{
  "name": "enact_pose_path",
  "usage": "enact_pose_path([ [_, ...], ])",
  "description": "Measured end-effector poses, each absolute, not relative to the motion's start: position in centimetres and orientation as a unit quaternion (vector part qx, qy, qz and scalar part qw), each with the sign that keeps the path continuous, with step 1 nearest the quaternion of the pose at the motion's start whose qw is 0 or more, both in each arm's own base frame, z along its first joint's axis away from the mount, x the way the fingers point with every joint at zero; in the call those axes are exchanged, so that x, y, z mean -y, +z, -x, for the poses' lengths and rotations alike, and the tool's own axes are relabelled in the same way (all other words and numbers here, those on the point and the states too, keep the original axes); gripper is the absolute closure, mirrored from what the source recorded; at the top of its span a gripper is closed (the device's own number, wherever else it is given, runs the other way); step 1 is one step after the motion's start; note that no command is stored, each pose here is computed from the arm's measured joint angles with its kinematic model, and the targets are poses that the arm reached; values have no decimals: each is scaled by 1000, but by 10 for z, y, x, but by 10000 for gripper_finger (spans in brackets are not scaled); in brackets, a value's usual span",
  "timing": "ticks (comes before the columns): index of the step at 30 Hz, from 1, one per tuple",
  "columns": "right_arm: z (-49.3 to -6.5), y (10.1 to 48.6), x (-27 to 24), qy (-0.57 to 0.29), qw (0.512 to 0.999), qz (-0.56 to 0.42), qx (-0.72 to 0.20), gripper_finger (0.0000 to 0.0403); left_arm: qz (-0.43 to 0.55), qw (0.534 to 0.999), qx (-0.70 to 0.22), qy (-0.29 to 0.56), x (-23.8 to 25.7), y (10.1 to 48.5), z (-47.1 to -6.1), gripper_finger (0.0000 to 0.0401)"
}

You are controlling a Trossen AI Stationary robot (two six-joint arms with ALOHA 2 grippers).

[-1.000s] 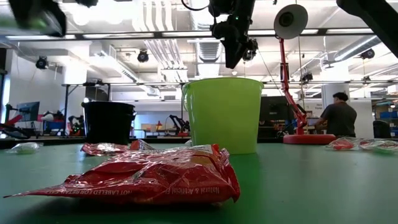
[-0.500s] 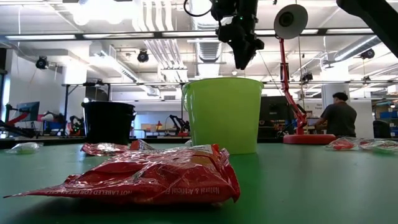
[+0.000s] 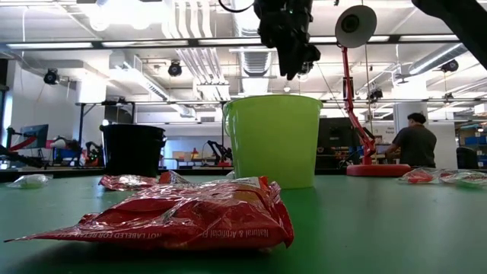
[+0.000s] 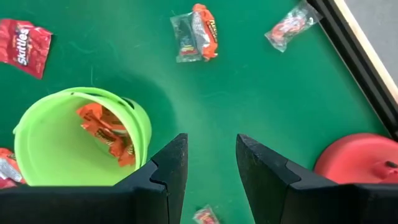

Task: Sort candy
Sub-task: Put the green gummy into the purple bucket, then put the orange chocolate into the green bucket

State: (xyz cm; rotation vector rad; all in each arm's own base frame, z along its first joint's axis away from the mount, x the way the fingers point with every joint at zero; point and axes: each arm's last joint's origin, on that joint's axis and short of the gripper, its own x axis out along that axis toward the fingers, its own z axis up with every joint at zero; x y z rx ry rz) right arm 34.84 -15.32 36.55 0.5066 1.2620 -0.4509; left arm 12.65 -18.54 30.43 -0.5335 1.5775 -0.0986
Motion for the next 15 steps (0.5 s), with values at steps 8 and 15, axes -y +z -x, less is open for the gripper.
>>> enact_pose_path([
  [8,-354,366,138,-195,757,-225,-581,275,216,674,-704,-51,189,300,-129,340],
  [15,-350,383,112,-189,771,-229,-564,275,203,677,-705,-61,189,299,-129,300],
])
